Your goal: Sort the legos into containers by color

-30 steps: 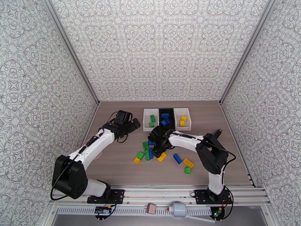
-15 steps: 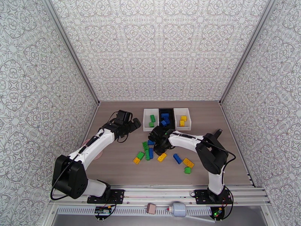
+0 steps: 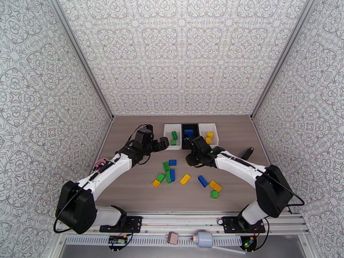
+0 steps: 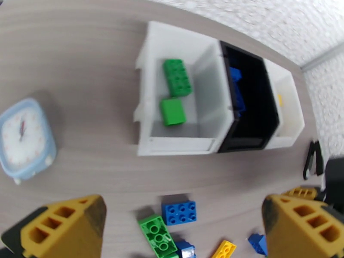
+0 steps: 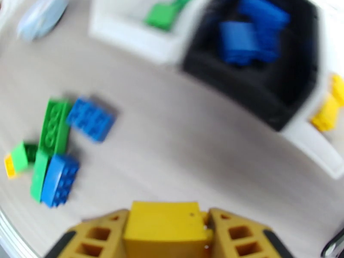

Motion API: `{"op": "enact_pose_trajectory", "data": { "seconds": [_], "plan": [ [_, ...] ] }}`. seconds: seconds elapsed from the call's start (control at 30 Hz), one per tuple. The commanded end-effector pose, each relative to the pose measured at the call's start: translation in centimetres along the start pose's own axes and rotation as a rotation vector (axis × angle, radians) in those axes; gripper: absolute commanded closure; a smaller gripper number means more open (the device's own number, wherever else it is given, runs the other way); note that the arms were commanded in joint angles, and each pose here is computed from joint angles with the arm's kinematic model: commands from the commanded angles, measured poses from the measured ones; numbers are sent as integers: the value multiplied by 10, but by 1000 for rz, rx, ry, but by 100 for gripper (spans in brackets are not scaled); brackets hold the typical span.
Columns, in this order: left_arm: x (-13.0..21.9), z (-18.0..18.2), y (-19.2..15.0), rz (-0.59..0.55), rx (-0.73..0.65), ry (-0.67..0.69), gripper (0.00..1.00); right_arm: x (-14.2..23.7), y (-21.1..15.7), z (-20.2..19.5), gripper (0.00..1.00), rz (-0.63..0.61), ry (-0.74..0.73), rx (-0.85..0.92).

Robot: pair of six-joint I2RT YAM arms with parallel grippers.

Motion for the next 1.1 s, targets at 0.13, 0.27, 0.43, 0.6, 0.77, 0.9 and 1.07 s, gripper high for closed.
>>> {"op": "enact_pose_trajectory", "data": {
  "seconds": [0.13, 0.27, 0.43, 0.6, 0.77, 0.9, 1.07],
  "plan": [
    [4, -51, -16, -12, -387, -276, 0, 12, 22, -60, 57, -138, -139, -291],
    [4, -70, -30, -11, -490, -374, 0, 9, 32, -92, 57, -168, -212, -365],
    [3, -81, -40, -20, -568, -406, 0, -3, 50, -119, 57, -199, -258, -383],
    [1, -81, -45, -40, -606, -383, 0, -24, 67, -139, 57, -193, -296, -356],
    [2, -81, -47, -53, -630, -377, 0, -49, 83, -157, 58, -192, -297, -344],
    [3, -82, -46, -63, -639, -370, 0, -69, 91, -165, 57, -176, -295, -333],
    [3, -80, -45, -73, -612, -344, 0, -83, 97, -168, 55, -162, -282, -327]
  ]
}}
Point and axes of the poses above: each hand's point on the last joint's axis, 136 mm out from that joint toward the fingers, its own x axis back along the fingers, its own z axis along the line the jaws close on, y = z × x, the point moved 7 cm from there along x, back along the fingers, and after that the axes turned 5 degrees about x, right-handed, at the moved point
